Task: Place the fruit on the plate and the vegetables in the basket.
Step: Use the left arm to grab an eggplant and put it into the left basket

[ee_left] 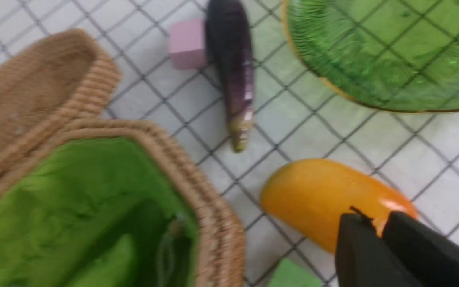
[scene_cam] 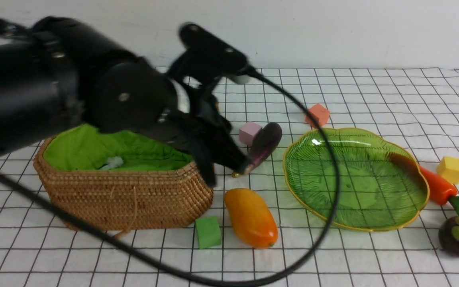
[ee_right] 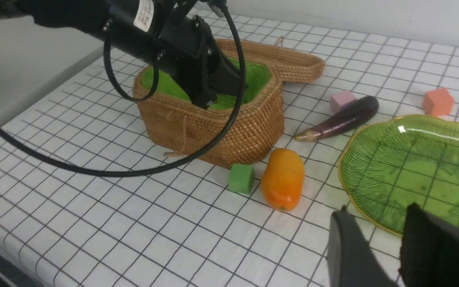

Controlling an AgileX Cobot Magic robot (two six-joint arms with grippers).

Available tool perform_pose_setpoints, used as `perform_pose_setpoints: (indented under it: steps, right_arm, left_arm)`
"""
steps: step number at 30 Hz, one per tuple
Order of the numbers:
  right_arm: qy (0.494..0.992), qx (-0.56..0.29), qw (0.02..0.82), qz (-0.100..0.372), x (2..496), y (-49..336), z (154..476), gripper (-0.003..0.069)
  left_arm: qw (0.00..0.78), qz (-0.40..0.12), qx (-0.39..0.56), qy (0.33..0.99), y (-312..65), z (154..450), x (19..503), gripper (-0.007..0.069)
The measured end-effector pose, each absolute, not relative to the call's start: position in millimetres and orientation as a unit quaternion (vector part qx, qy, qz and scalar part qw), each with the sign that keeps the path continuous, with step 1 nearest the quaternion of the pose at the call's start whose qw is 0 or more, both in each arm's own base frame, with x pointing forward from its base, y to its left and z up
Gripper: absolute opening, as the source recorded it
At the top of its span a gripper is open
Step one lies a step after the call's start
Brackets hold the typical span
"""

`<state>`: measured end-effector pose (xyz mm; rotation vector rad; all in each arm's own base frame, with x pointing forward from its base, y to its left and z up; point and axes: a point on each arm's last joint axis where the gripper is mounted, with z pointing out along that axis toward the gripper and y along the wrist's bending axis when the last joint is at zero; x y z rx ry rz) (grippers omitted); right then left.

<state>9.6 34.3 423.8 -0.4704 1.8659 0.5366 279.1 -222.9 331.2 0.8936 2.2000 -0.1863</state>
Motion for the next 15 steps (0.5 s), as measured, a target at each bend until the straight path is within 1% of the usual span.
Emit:
perform_pose_setpoints:
  steps: [1, 3, 7, 8, 10, 12, 13, 14, 15]
  right_arm:
    - [0.788, -0.192, 0.541, 0.222, 10, 33, 423, 0.0225]
    - [0.791, -0.186, 0.540, 0.218, 11, 32, 423, 0.0227]
    - [0.798, -0.188, 0.531, 0.215, 10, 32, 421, 0.0230]
    - [0.798, -0.188, 0.530, 0.215, 10, 32, 421, 0.0230]
    - [0.801, -0.188, 0.526, 0.213, 10, 32, 420, 0.0232]
    - [0.804, -0.189, 0.523, 0.213, 10, 32, 419, 0.0231]
    - [0.804, -0.189, 0.522, 0.211, 10, 31, 419, 0.0232]
    - [0.807, -0.190, 0.518, 0.211, 9, 31, 418, 0.0233]
    - [0.807, -0.190, 0.518, 0.211, 9, 31, 418, 0.0232]
  left_arm:
    - [0.353, -0.076, 0.341, 0.868, -234, 332, 285, 0.0025]
    - [0.322, -0.070, 0.327, 0.886, -251, 330, 305, -0.0012]
    - [0.239, -0.034, 0.327, 0.914, -277, 309, 345, -0.0001]
    - [0.237, -0.033, 0.327, 0.914, -279, 307, 346, 0.0003]
    - [0.213, -0.025, 0.327, 0.920, -295, 291, 366, 0.0055]
    - [0.217, -0.028, 0.324, 0.920, -304, 282, 381, 0.0125]
    - [0.217, -0.028, 0.324, 0.920, -305, 281, 382, 0.0141]
    - [0.229, -0.032, 0.318, 0.919, -306, 275, 394, 0.0221]
    - [0.229, -0.032, 0.318, 0.919, -306, 275, 394, 0.0230]
